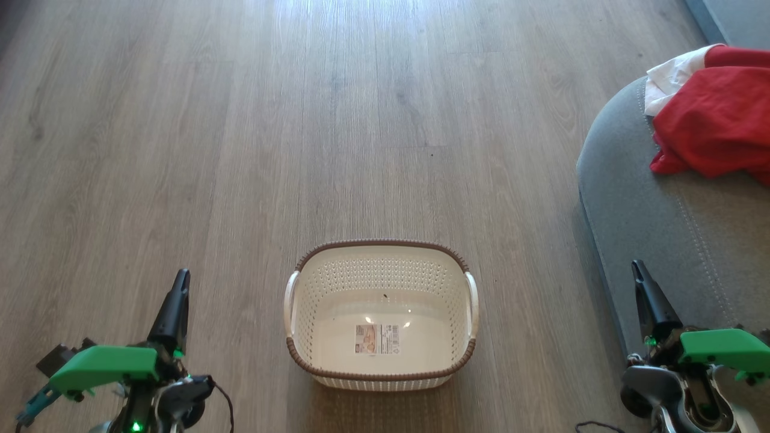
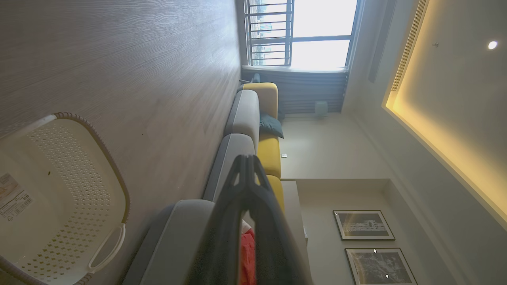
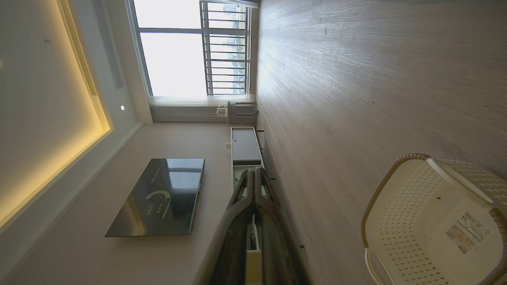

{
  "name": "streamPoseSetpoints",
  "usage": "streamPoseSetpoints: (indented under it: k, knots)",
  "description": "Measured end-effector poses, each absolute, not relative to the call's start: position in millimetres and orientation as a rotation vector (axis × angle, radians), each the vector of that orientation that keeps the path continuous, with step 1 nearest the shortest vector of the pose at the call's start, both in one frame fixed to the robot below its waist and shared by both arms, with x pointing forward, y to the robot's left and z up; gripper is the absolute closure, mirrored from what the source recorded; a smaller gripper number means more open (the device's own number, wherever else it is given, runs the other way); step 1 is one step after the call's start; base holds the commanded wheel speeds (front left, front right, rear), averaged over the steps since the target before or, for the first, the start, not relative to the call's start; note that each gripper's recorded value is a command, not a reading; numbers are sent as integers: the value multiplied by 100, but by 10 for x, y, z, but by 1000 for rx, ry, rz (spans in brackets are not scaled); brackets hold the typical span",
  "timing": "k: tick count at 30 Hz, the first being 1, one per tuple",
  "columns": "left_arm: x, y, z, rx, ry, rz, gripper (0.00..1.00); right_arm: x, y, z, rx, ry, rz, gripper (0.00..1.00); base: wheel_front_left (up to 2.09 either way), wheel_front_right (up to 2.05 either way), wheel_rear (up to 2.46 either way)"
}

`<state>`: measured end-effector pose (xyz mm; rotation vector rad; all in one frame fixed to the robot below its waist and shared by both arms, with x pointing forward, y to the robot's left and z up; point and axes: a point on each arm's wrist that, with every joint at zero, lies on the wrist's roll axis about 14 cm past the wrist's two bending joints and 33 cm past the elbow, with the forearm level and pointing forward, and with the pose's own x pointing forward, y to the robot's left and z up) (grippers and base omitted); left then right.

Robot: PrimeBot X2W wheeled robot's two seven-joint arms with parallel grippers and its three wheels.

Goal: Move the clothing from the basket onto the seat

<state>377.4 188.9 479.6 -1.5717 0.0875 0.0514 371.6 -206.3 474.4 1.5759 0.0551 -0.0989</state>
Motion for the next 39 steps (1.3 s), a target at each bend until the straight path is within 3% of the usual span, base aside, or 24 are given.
streamPoseSetpoints:
  k: [39]
  knots:
    - [3774,1889,4795,-1572,88,51,100,3716,-2063,4743,1576,55,-99,100,0,0,0]
